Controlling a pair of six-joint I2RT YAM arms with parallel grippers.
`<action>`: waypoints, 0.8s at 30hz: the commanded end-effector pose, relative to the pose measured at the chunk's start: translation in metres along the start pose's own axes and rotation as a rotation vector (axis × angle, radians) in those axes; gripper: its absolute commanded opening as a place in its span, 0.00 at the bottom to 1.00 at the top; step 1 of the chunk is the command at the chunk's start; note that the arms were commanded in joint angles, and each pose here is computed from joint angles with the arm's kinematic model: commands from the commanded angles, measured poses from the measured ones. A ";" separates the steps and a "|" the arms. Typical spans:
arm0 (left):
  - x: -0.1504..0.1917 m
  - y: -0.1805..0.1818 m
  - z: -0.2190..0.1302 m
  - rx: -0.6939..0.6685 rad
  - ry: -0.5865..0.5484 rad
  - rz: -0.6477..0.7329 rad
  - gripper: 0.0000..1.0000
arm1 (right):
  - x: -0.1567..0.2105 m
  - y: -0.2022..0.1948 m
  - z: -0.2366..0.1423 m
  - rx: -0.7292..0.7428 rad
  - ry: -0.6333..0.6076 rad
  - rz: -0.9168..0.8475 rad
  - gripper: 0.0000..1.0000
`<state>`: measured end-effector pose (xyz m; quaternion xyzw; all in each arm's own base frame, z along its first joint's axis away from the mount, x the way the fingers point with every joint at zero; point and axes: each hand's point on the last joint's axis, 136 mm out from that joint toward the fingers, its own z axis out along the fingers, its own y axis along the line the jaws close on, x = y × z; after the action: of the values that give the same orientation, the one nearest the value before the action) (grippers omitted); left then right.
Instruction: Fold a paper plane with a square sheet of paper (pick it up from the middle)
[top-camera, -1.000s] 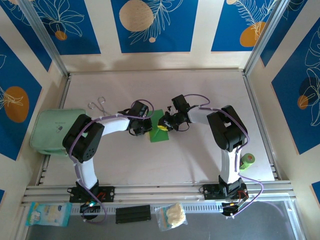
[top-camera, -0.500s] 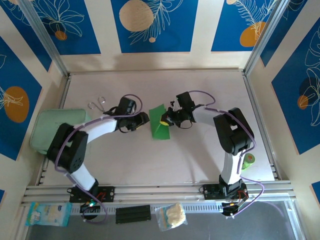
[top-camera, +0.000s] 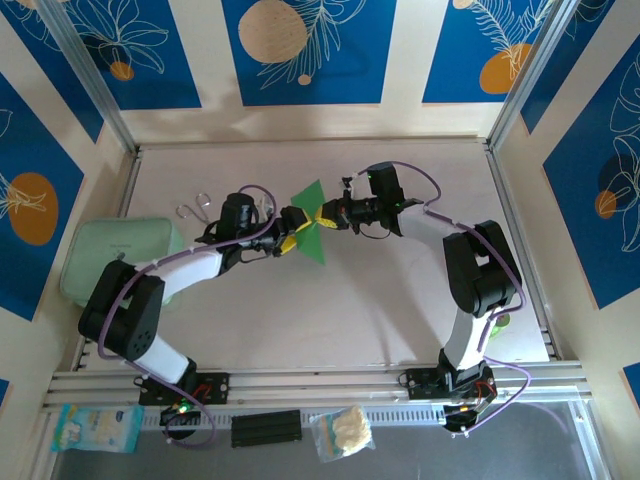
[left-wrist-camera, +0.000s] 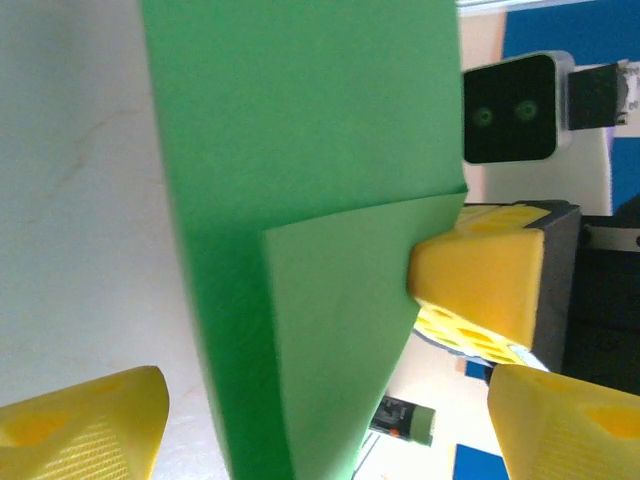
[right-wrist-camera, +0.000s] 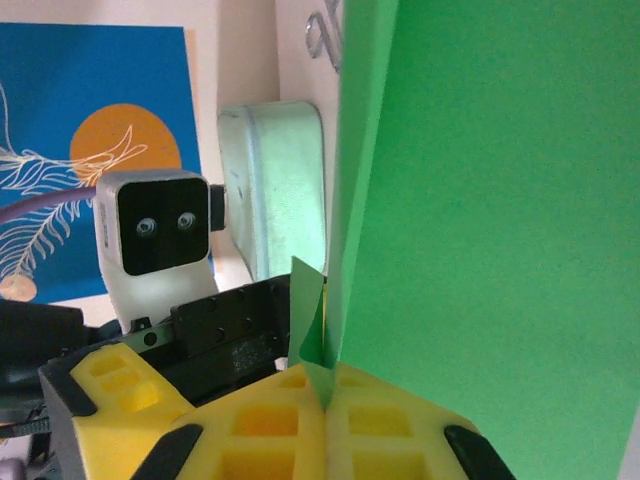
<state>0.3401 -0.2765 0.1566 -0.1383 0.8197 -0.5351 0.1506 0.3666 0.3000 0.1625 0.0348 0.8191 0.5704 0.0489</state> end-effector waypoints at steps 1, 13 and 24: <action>0.005 -0.022 0.005 0.097 0.042 0.001 0.81 | 0.004 0.027 -0.009 -0.077 0.030 -0.018 0.05; 0.002 -0.020 0.003 0.080 0.012 -0.016 0.45 | 0.003 0.010 -0.009 -0.068 0.029 0.032 0.09; 0.000 -0.013 0.000 0.026 -0.014 -0.003 0.16 | 0.003 0.000 -0.011 -0.049 0.014 0.053 0.17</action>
<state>0.3413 -0.2822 0.1582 -0.1518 0.8109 -0.5478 0.1389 0.3680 0.2938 0.1665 0.0502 0.8052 0.5899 0.0339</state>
